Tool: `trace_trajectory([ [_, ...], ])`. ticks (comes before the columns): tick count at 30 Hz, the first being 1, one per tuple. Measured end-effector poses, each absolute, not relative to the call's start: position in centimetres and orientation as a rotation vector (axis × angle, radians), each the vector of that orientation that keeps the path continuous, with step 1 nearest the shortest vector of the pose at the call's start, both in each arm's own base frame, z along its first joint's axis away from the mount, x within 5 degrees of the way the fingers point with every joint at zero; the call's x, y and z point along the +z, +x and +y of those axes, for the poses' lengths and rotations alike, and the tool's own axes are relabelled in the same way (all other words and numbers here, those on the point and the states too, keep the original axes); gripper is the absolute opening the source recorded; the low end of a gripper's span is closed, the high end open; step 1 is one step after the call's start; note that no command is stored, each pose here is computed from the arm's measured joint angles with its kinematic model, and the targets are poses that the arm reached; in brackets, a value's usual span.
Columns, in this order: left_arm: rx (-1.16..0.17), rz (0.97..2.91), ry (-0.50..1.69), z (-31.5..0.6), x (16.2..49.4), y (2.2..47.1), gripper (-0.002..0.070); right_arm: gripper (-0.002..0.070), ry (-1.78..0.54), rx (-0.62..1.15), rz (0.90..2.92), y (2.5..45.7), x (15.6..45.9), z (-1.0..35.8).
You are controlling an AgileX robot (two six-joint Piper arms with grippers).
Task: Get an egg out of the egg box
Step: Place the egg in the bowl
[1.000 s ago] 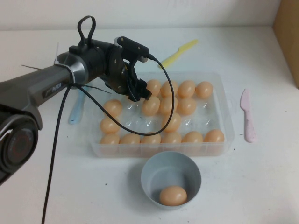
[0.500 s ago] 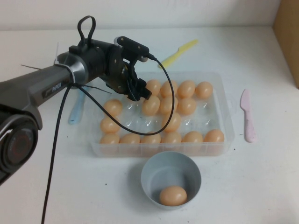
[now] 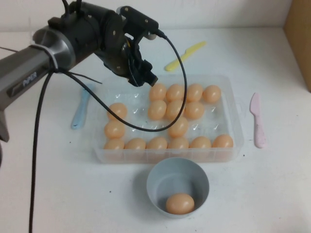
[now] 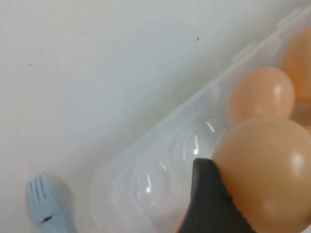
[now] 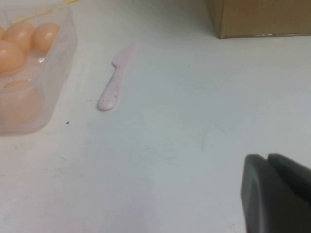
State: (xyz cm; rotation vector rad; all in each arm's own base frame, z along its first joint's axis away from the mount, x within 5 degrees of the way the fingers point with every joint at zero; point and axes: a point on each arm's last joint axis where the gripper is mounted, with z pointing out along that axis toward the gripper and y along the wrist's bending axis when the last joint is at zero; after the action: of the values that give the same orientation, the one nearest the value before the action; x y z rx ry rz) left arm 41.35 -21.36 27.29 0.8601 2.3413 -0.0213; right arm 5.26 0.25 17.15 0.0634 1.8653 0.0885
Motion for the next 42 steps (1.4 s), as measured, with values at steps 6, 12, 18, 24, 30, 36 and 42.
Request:
trace_trajectory([
  [6,-0.059,2.270,0.943,-22.6,31.7,36.1,0.0357,-0.0017,0.063,0.089,1.865,5.3,17.2,0.2],
  [12,-0.111,2.294,1.055,-22.3,31.7,29.7,0.0356,-0.0017,0.063,0.089,1.865,5.3,17.2,0.2],
  [18,-0.262,2.316,1.107,-22.5,30.3,24.4,0.0356,-0.0017,0.063,0.089,1.865,5.3,17.2,0.2],
  [24,-0.411,2.331,1.118,-23.9,28.2,22.0,0.0356,-0.0017,0.063,0.089,1.865,5.3,17.2,0.2],
  [30,-0.404,2.338,1.194,-24.8,25.8,22.3,0.0356,-0.0017,0.063,0.089,1.865,5.3,17.2,0.2],
  [36,-0.363,2.325,1.273,-25.7,23.1,23.3,0.0356,-0.0017,0.063,0.089,1.865,5.3,17.2,0.2],
  [42,-0.344,2.347,1.305,-26.2,21.3,23.8,0.0360,-0.0017,0.063,0.089,1.865,5.3,17.2,0.2],
])
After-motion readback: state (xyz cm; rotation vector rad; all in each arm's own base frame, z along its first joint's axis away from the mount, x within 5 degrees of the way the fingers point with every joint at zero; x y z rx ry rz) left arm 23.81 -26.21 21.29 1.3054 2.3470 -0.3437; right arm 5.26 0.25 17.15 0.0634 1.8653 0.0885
